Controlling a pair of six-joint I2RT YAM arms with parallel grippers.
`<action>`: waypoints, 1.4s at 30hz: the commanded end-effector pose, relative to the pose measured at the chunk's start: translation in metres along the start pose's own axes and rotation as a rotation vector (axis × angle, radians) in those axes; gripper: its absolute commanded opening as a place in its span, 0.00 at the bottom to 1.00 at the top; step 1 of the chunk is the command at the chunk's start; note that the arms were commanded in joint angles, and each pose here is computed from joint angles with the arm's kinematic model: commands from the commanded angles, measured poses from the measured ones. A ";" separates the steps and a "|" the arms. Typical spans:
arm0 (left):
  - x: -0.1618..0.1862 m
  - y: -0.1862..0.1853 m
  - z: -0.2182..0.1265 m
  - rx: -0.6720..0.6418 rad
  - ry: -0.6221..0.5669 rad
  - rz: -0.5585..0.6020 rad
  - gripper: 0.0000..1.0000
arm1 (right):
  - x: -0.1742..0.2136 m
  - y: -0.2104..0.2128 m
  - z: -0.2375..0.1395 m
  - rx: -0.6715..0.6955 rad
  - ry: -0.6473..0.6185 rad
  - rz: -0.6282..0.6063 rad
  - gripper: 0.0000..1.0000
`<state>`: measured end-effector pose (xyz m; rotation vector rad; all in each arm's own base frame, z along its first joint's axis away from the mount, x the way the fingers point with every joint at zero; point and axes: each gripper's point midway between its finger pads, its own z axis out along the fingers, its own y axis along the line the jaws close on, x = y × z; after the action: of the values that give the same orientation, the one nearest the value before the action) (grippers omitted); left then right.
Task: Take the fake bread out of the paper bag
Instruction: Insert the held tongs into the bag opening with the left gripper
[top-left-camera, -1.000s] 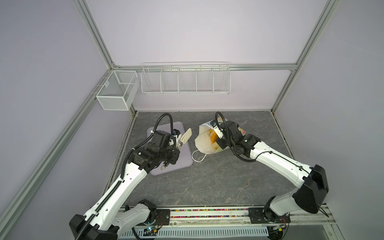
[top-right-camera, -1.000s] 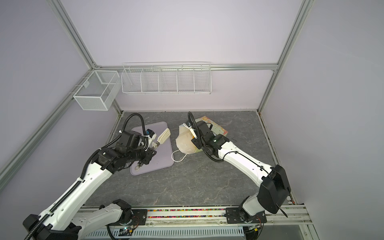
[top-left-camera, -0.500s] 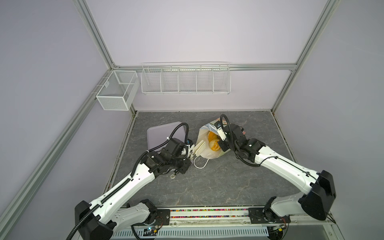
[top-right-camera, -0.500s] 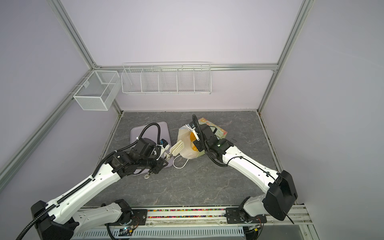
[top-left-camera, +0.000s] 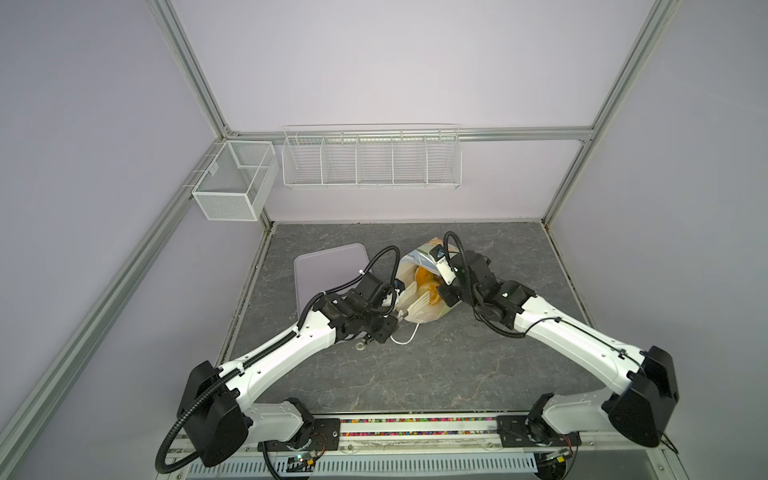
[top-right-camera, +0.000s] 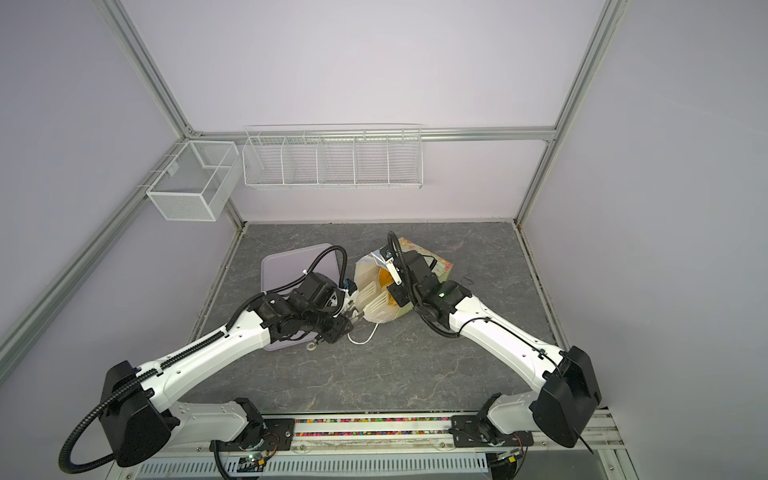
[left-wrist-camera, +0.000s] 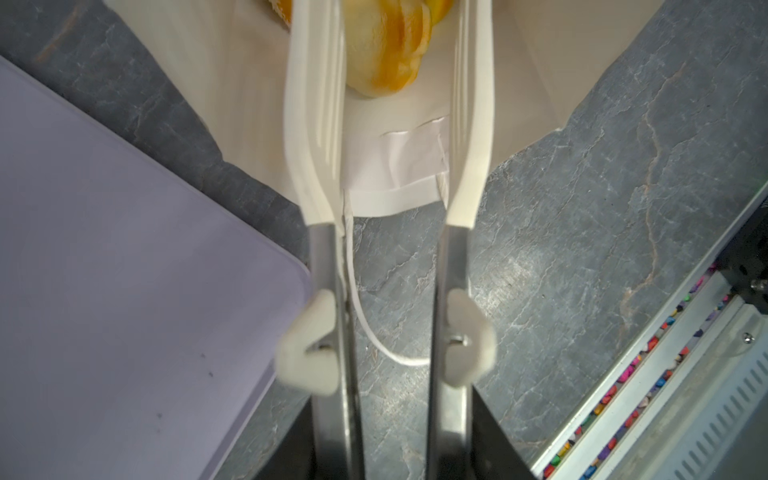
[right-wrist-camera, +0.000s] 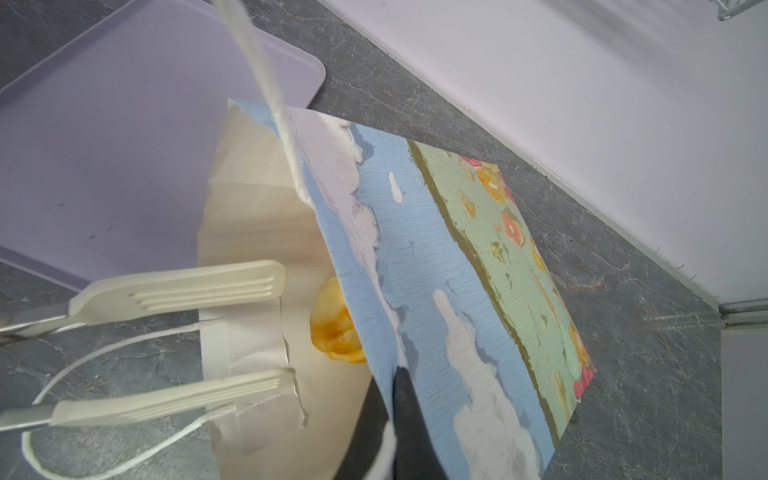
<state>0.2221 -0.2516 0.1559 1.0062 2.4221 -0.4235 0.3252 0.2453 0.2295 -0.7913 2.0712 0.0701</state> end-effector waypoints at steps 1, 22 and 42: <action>-0.027 0.001 -0.004 -0.020 -0.075 0.055 0.44 | -0.016 0.002 -0.013 -0.027 -0.083 0.018 0.07; -0.028 -0.001 0.030 0.008 0.061 0.110 0.46 | -0.019 0.001 -0.018 -0.031 -0.102 0.008 0.07; -0.028 0.002 -0.003 -0.024 -0.012 0.075 0.08 | -0.014 -0.002 -0.014 -0.003 -0.078 -0.010 0.07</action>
<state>0.2422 -0.2661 0.1615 1.0957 2.4017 -0.3533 0.3201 0.2437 0.2358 -0.8086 2.0450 0.0826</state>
